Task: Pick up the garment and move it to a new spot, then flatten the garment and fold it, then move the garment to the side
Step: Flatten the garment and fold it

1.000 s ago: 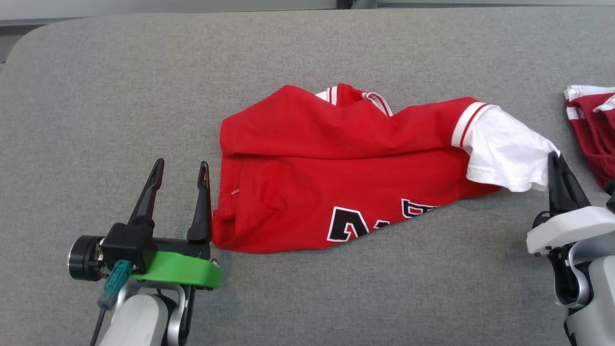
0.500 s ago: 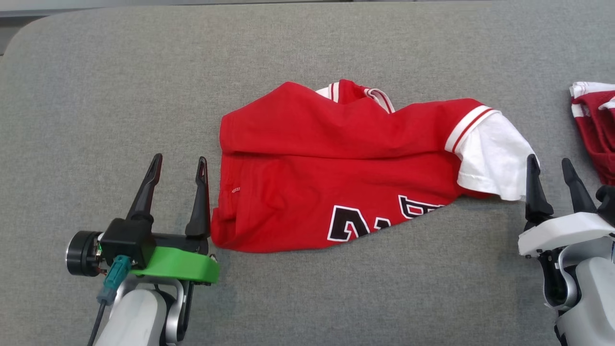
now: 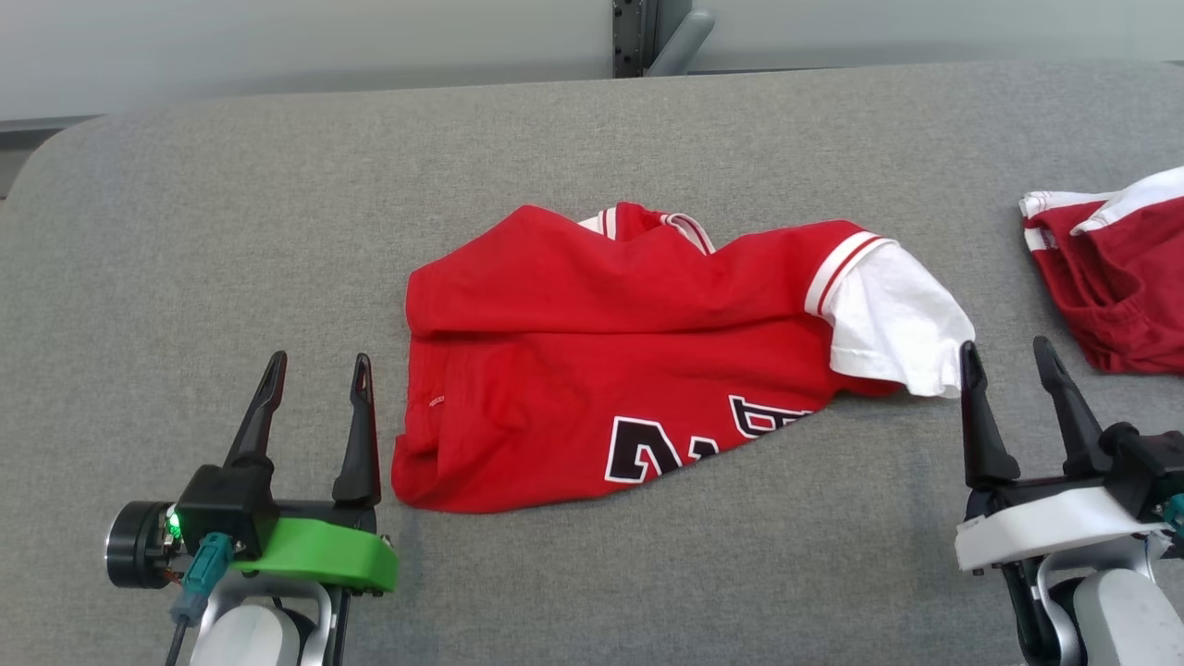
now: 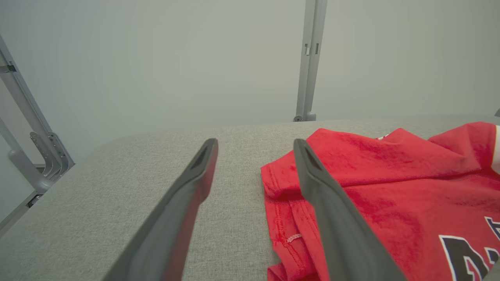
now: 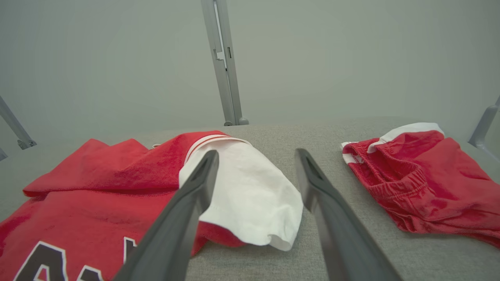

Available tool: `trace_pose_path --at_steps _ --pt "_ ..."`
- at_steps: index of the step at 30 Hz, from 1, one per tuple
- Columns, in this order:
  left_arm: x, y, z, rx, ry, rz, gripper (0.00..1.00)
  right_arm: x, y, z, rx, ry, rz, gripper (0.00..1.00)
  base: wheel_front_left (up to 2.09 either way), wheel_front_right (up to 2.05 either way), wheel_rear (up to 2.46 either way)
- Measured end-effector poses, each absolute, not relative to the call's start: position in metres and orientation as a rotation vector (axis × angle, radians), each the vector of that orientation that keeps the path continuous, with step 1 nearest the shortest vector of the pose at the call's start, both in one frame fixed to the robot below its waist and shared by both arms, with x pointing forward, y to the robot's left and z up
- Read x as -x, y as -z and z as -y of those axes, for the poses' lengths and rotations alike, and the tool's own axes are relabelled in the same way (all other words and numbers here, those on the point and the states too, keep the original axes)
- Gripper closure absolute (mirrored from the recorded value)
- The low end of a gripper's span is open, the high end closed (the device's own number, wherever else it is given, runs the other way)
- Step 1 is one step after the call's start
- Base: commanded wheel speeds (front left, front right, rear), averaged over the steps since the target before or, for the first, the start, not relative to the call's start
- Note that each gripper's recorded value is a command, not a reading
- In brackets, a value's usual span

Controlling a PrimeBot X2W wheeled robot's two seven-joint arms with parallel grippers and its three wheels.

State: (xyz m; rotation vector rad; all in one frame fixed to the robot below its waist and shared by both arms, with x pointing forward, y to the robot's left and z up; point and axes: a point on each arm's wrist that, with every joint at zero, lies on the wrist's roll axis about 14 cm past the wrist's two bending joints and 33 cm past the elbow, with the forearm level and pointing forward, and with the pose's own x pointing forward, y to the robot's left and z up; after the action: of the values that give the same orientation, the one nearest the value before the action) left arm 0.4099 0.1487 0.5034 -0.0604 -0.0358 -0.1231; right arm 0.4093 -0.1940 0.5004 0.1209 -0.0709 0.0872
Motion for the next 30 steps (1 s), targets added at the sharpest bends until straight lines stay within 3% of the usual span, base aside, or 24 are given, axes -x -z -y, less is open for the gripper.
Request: trace_pose_path --at_steps 8,30 --pt "-0.406 -0.505 -0.143 0.066 0.137 0.033 0.0 -0.39 -0.508 0.19 -0.128 -0.082 0.075 0.0 0.0 0.0 0.0" --pt "-0.408 -0.502 -0.143 0.09 0.134 0.019 0.0 -0.392 -0.507 0.185 -0.14 -0.091 0.062 0.0 0.0 0.0 0.0"
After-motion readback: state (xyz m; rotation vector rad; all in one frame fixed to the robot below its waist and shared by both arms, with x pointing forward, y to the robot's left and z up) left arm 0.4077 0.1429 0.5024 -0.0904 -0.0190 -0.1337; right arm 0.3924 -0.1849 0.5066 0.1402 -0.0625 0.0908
